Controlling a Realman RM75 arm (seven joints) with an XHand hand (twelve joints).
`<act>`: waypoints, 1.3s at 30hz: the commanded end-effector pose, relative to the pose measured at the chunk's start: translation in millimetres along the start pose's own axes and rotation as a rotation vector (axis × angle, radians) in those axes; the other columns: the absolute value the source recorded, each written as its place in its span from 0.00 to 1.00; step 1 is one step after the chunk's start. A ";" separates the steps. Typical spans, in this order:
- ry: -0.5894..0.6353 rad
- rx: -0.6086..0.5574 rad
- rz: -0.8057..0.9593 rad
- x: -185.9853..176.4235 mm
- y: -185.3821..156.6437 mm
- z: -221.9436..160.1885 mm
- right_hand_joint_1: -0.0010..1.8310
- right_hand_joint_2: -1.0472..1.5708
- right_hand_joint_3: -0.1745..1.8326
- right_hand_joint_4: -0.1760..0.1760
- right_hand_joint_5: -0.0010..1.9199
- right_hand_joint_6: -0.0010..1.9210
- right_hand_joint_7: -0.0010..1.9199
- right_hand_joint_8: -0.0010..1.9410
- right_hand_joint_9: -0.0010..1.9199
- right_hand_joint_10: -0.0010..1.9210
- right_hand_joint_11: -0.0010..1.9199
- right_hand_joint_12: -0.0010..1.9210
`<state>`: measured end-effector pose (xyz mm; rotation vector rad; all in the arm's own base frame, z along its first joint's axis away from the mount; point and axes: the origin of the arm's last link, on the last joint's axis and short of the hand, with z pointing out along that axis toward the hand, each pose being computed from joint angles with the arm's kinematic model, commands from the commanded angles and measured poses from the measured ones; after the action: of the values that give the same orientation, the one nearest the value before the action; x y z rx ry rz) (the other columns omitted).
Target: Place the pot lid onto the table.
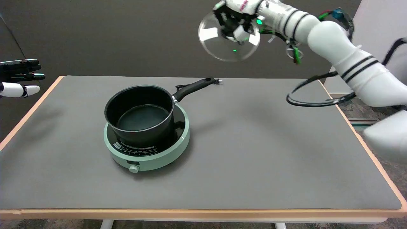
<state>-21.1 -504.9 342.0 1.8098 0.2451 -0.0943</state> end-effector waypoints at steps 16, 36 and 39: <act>-0.246 -0.329 0.050 -135.9 105.3 -137.4 0.75 0.70 0.48 1.00 0.32 0.77 0.47 0.71 0.43 0.81 0.38 0.83; -0.285 -0.263 0.329 -175.8 69.4 -154.7 0.75 0.70 0.48 1.00 0.31 0.77 0.47 0.72 0.43 0.81 0.38 0.83; -0.298 -0.216 0.375 -175.4 59.5 -149.6 0.75 0.70 0.48 1.00 0.31 0.77 0.47 0.72 0.43 0.81 0.38 0.83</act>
<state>-164.3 -409.1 488.5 1.4993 -0.0875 -0.1533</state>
